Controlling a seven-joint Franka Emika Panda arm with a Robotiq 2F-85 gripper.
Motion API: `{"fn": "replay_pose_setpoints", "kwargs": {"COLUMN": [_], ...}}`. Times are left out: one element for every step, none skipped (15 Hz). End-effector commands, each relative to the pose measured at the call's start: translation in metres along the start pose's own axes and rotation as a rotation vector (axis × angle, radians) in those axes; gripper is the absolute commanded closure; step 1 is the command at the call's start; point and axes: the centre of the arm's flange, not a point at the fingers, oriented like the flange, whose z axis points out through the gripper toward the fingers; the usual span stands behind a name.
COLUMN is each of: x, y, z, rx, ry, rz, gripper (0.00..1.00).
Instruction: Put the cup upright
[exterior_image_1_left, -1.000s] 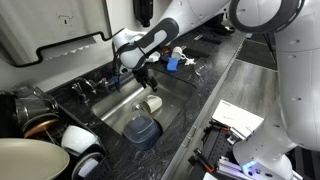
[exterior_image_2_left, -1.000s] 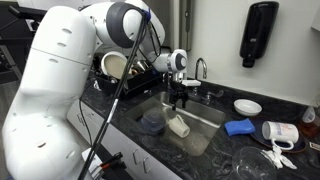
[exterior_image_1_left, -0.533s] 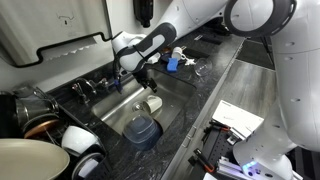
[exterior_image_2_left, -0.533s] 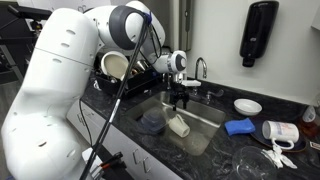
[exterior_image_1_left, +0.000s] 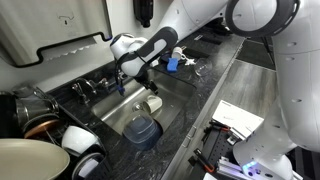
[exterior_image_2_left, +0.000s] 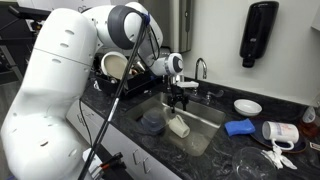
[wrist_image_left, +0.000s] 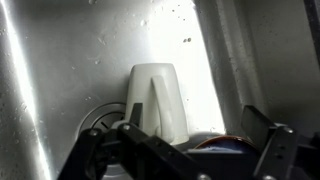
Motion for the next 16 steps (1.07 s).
{"fn": "replay_pose_setpoints", "kwargs": {"x": [0.003, 0.004, 0.005, 0.006, 0.007, 0.007, 0.008, 0.008, 0.008, 0.008, 0.009, 0.011, 0.012, 0.013, 0.015, 0.017], "y": [-0.028, -0.031, -0.033, -0.034, -0.034, -0.034, -0.032, -0.028, -0.026, -0.023, -0.020, -0.018, -0.016, -0.015, -0.013, -0.011], "z": [0.013, 0.017, 0.020, 0.024, 0.026, 0.029, 0.032, 0.034, 0.036, 0.036, 0.036, 0.035, 0.034, 0.033, 0.032, 0.030], "rx": [-0.045, -0.052, -0.056, -0.069, -0.084, -0.102, -0.120, -0.140, -0.161, -0.171, -0.180, -0.189, -0.196, -0.207, -0.211, -0.217], "ry": [-0.061, -0.070, -0.080, -0.091, -0.101, -0.112, -0.127, -0.139, -0.150, -0.153, -0.156, -0.156, -0.157, -0.159, -0.155, -0.147], "rz": [0.066, 0.078, 0.090, 0.102, 0.108, 0.111, 0.110, 0.106, 0.105, 0.098, 0.089, 0.079, 0.072, 0.065, 0.060, 0.054], "gripper": [0.00, 0.00, 0.00, 0.00, 0.00, 0.00, 0.00, 0.00, 0.00, 0.00, 0.00, 0.00, 0.00, 0.00, 0.00, 0.00]}}
